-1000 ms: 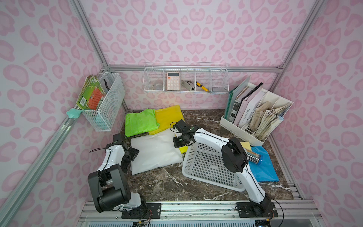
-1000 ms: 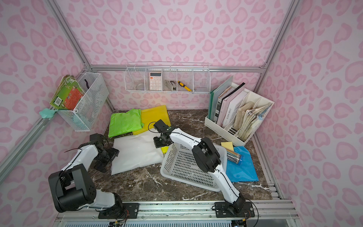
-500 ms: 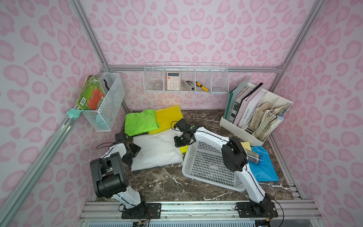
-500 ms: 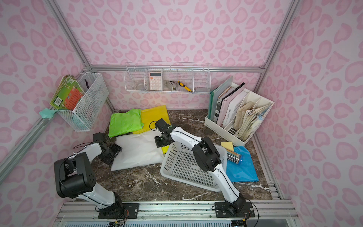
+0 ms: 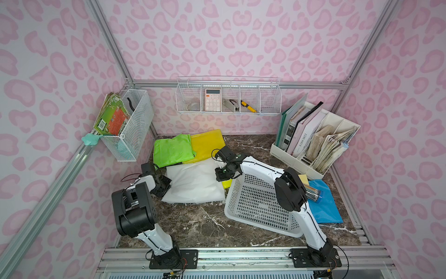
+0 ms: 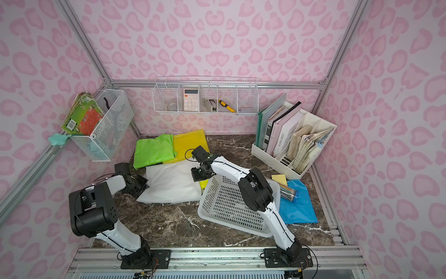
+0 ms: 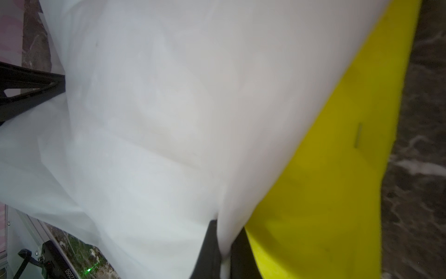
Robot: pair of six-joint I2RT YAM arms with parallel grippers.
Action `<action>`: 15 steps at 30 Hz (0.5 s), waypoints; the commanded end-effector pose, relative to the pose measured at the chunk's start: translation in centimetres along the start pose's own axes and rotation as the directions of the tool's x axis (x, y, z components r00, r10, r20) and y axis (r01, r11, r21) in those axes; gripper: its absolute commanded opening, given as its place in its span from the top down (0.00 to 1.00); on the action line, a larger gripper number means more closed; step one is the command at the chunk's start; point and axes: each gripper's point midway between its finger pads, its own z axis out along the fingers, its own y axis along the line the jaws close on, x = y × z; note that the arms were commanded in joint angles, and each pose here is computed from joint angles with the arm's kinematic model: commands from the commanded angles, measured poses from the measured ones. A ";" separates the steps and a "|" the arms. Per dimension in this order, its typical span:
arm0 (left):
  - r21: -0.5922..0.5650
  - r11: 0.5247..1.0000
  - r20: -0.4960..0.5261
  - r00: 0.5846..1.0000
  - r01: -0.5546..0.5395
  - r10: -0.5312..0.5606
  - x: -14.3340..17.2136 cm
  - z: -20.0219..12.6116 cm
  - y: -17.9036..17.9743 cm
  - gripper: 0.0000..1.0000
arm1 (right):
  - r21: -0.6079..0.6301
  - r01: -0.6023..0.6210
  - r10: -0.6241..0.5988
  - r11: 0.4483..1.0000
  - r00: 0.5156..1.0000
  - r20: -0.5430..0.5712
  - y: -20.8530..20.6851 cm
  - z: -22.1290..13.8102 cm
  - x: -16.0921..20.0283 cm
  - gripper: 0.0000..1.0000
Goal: Put the folded raincoat in the basket
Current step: Pick up the raincoat from the center of the board.
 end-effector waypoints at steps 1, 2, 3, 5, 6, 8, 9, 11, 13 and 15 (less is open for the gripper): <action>-0.036 0.999 -0.118 0.992 0.034 -0.038 3.0 -1.0 0.9 1.00 | -0.047 0.010 -0.008 0.999 0.999 0.031 1.0 -0.6 -1.0 1.00; -0.036 0.999 -0.110 0.993 0.036 -0.040 3.0 -1.6 0.8 1.00 | -0.055 0.013 -0.011 0.998 0.999 0.036 1.2 -0.8 -1.2 1.00; -0.040 0.998 -0.100 0.994 0.040 -0.043 2.9 -2.5 0.6 1.00 | -0.064 0.018 -0.015 0.998 0.999 0.046 1.5 -1.0 -1.6 1.00; -0.053 0.997 -0.091 0.994 0.048 -0.052 3.1 -4.1 0.6 1.00 | -0.079 0.029 -0.024 0.996 0.998 0.063 2.1 -1.5 -2.3 1.00; -0.063 0.997 -0.086 0.995 0.047 -0.052 3.2 -5.0 0.5 1.00 | -0.087 0.036 -0.030 0.996 0.997 0.071 2.4 -1.7 -2.7 1.00; -0.098 0.994 -0.065 0.997 0.044 -0.051 3.3 -6.6 0.9 1.00 | -0.109 0.046 -0.037 0.993 0.996 0.082 3.2 -2.3 -3.4 1.00; -0.124 0.991 -0.049 0.998 0.041 -0.048 3.3 -7.7 1.2 1.00 | -0.124 0.051 -0.040 0.991 0.995 0.087 3.6 -2.7 -3.7 1.00; -0.140 0.990 -0.010 0.999 0.033 -0.035 3.2 -9.7 1.3 1.00 | -0.155 0.061 -0.045 0.986 0.994 0.100 4.5 -3.3 -4.1 1.00; -0.152 0.988 0.026 0.999 0.031 -0.028 3.2 -11.9 1.3 1.00 | -0.182 0.071 -0.051 0.981 0.992 0.112 5.3 -4.1 -4.4 1.00; -0.138 0.990 0.044 0.999 0.024 -0.019 3.5 -13.4 1.0 1.00 | -0.194 0.079 -0.056 0.978 0.991 0.122 5.7 -4.8 -4.6 1.00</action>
